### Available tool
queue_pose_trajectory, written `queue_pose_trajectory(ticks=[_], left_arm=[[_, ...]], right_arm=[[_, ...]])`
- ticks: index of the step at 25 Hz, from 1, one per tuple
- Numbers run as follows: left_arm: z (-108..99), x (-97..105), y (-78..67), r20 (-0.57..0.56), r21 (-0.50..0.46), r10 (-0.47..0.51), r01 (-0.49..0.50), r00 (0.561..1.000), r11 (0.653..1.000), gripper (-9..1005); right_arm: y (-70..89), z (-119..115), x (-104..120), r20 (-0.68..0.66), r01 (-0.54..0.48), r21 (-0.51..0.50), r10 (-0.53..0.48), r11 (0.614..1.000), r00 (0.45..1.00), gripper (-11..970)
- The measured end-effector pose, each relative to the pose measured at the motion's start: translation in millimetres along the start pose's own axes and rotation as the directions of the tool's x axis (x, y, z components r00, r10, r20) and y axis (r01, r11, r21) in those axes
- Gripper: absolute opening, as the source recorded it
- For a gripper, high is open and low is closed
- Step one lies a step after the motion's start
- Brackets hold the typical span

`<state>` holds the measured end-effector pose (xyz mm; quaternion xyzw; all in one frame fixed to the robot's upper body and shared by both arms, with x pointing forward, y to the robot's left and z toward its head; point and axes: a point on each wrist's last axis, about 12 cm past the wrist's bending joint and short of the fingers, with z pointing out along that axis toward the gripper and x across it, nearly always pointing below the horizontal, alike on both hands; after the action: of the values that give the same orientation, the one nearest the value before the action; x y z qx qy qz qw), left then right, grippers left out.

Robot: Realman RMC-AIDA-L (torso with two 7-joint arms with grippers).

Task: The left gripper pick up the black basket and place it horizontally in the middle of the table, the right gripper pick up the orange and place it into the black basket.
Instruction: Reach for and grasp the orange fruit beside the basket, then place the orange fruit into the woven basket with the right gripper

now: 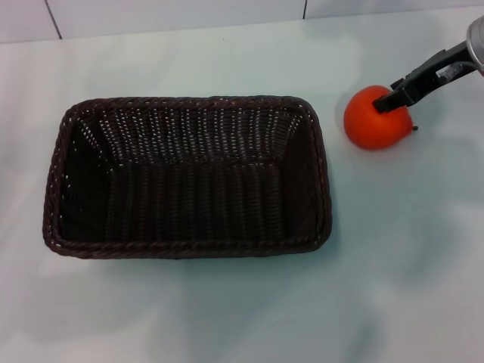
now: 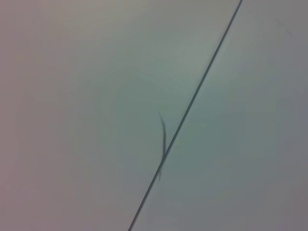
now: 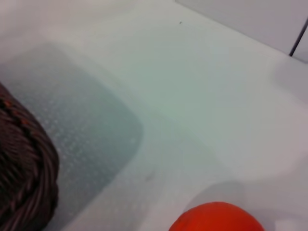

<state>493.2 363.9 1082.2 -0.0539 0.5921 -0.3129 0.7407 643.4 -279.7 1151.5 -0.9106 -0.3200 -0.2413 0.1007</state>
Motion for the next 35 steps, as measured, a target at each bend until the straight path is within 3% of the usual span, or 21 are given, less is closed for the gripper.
queue_pose_trajectory(ticks=[4, 7, 18, 24, 31, 35], left_arm=[[3, 0, 0.4, -0.003, 0.000, -0.001, 0.001, 1.000, 1.000, 844], [5, -1, 1.4, -0.003, -0.003, -0.009, 0.009, 1.000, 1.000, 843], [6, -2, 2.6, -0.004, -0.011, -0.021, 0.021, 1.000, 1.000, 843], [5, -2, 2.6, -0.005, -0.010, -0.044, 0.044, 0.999, 0.999, 844], [5, -2, 1.8, -0.006, -0.003, -0.046, 0.046, 0.999, 0.999, 843], [5, -1, 1.6, -0.007, -0.002, -0.047, 0.047, 0.999, 0.999, 844]], right_arm=[[-0.8, 5, -2, 0.006, 0.009, 0.004, -0.009, 1.000, 1.000, 528], [-1.5, 7, -2, 0.008, 0.012, 0.007, -0.012, 1.000, 1.000, 284], [-0.2, 7, -5, 0.001, 0.026, 0.005, -0.026, 1.000, 1.000, 205], [2.2, 6, -8, -0.018, 0.010, 0.002, -0.010, 1.000, 1.000, 64], [10.8, -2, -10, -0.175, -0.084, 0.038, 0.089, 0.996, 0.981, 54], [22.0, -14, -15, -0.353, -0.187, 0.093, 0.208, 0.978, 0.912, 54]])
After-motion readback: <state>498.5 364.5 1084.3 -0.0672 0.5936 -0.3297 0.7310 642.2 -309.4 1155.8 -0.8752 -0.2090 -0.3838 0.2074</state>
